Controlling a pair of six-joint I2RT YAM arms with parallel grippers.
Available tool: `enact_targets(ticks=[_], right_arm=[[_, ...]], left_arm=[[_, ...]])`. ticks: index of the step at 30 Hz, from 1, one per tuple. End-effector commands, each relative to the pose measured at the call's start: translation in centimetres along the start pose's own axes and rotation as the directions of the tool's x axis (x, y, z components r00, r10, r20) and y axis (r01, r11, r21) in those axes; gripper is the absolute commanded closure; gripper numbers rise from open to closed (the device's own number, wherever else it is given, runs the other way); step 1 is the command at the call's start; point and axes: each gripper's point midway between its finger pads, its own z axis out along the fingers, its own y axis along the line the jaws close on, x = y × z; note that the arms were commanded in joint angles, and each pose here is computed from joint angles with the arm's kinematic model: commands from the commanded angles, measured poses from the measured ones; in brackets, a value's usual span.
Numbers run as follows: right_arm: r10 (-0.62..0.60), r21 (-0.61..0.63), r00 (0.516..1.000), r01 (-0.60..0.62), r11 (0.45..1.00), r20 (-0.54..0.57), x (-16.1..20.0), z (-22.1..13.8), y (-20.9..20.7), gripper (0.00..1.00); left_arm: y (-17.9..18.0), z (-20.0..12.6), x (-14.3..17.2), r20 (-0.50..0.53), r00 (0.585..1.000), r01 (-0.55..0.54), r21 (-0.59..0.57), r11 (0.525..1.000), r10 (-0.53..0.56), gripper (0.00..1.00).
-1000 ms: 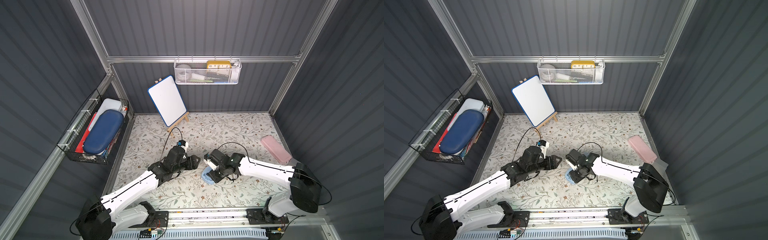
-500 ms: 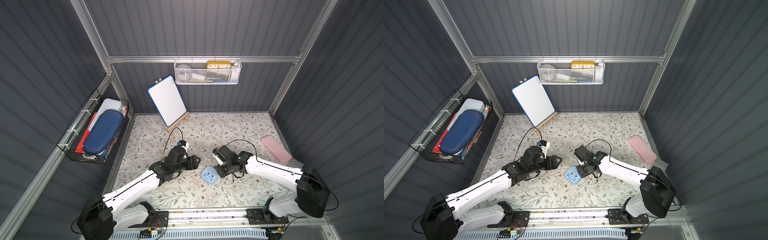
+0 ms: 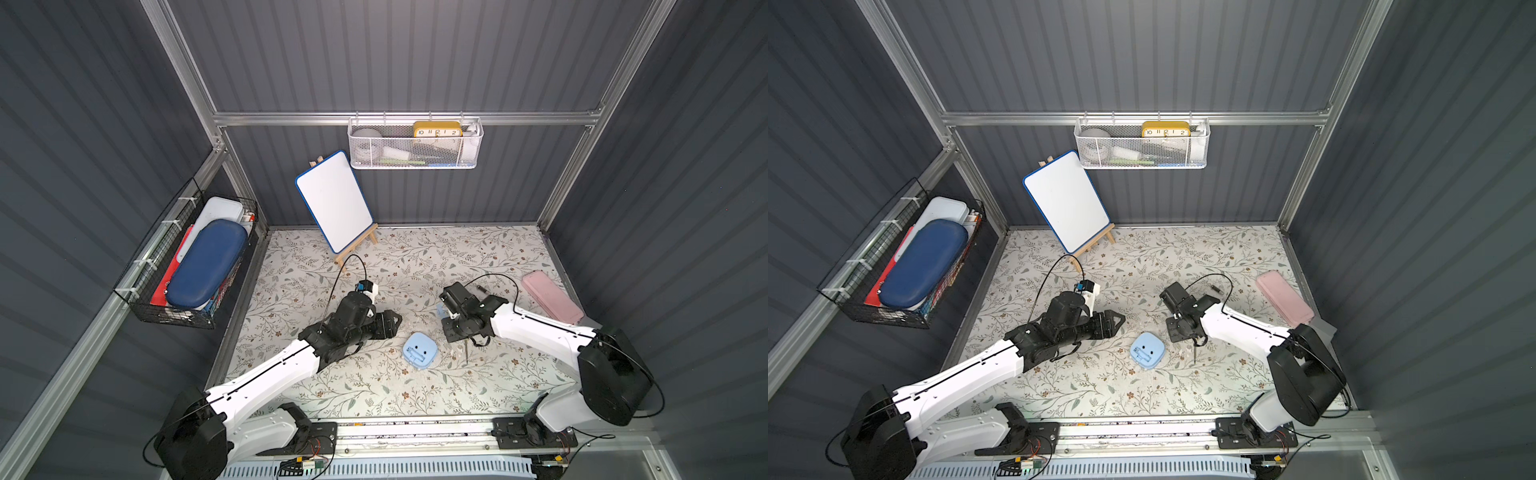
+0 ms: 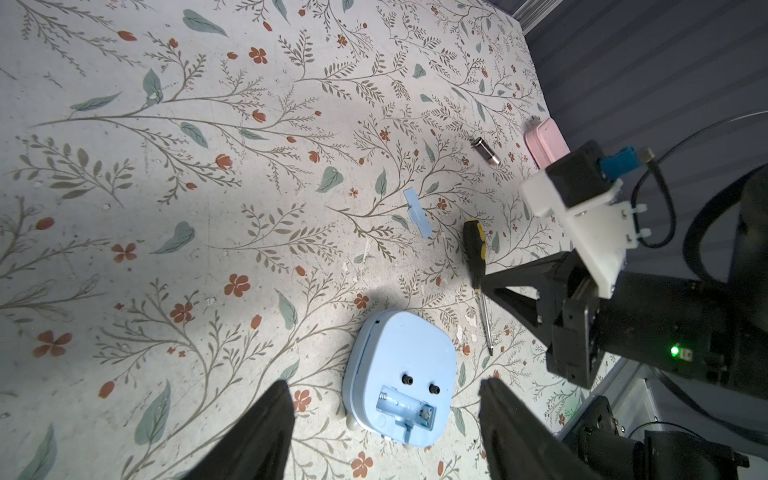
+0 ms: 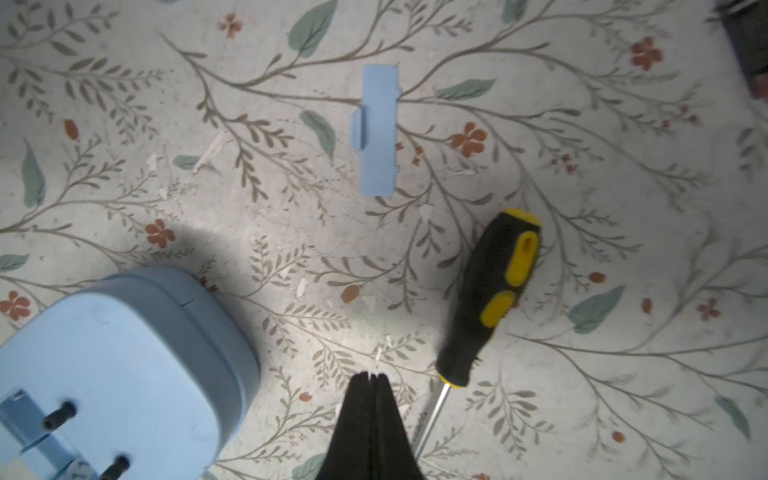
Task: Remove the battery from the alarm
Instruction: Remove the battery from the alarm, then adjust the alarm at the center of the board.
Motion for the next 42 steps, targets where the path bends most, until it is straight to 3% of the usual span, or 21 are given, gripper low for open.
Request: enact_targets(ticks=[1, 4, 6, 9, 16, 31, 35, 38, 40, 41, 42], right_arm=[[0.122, 0.104, 0.972, -0.145, 0.984, 0.202, -3.9, -2.7, -3.4, 0.8], [0.224, 0.172, 0.926, -0.285, 0.943, 0.304, -6.1, -3.3, -7.0, 0.64], [0.282, 0.224, 0.905, -0.36, 0.905, 0.318, -7.6, -3.3, -9.4, 0.61], [0.26, 0.294, 0.907, -0.361, 0.885, 0.331, -9.4, -4.4, -10.8, 0.6], [0.266, 0.263, 0.841, -0.421, 0.868, 0.471, -11.1, -8.0, -13.4, 0.57], [0.272, 0.218, 0.841, -0.408, 0.887, 0.468, -11.1, -8.8, -13.0, 0.56], [0.284, 0.151, 0.873, -0.367, 0.918, 0.397, -10.4, -7.3, -11.3, 0.56], [0.309, 0.018, 0.916, -0.324, 0.946, 0.256, -8.9, -4.7, -7.8, 0.57], [0.274, -0.055, 0.957, -0.27, 0.961, 0.098, -6.7, -2.4, -4.6, 0.72], [0.253, -0.081, 0.967, -0.25, 0.965, 0.02, -5.2, -1.7, -3.2, 0.84], [0.226, -0.114, 0.972, -0.231, 0.966, -0.056, -3.3, -0.9, -1.8, 0.96]], left_arm=[[0.9, 0.5, 0.7, -0.006, 1.0, -0.013, -0.011, 1.0, 0.013, 0.26], [0.7, 0.7, 0.2, 0.009, 1.0, -0.013, -0.013, 1.0, 0.013, 0.26], [0.4, 0.8, -0.5, 0.028, 0.999, -0.03, -0.005, 1.0, 0.03, 0.26], [0.2, 1.2, -1.2, 0.032, 0.998, -0.057, -0.022, 0.998, 0.058, 0.26], [0.8, 1.3, -1.6, 0.053, 0.997, -0.048, -0.025, 0.999, 0.049, 0.26], [0.5, 1.4, -2.1, 0.054, 0.997, -0.048, -0.014, 0.999, 0.049, 0.26], [0.6, 2.2, -2.3, 0.04, 0.997, -0.059, -0.021, 0.998, 0.059, 0.25], [1.3, 4.0, -1.8, -0.017, 0.997, -0.075, -0.043, 0.996, 0.075, 0.26], [2.2, 5.6, -1.6, -0.066, 0.995, -0.073, -0.066, 0.995, 0.069, 0.31], [2.7, 6.3, -1.6, -0.082, 0.995, -0.065, -0.077, 0.995, 0.058, 0.38], [2.9, 7.1, -1.7, -0.099, 0.994, -0.059, -0.076, 0.995, 0.051, 0.52]])
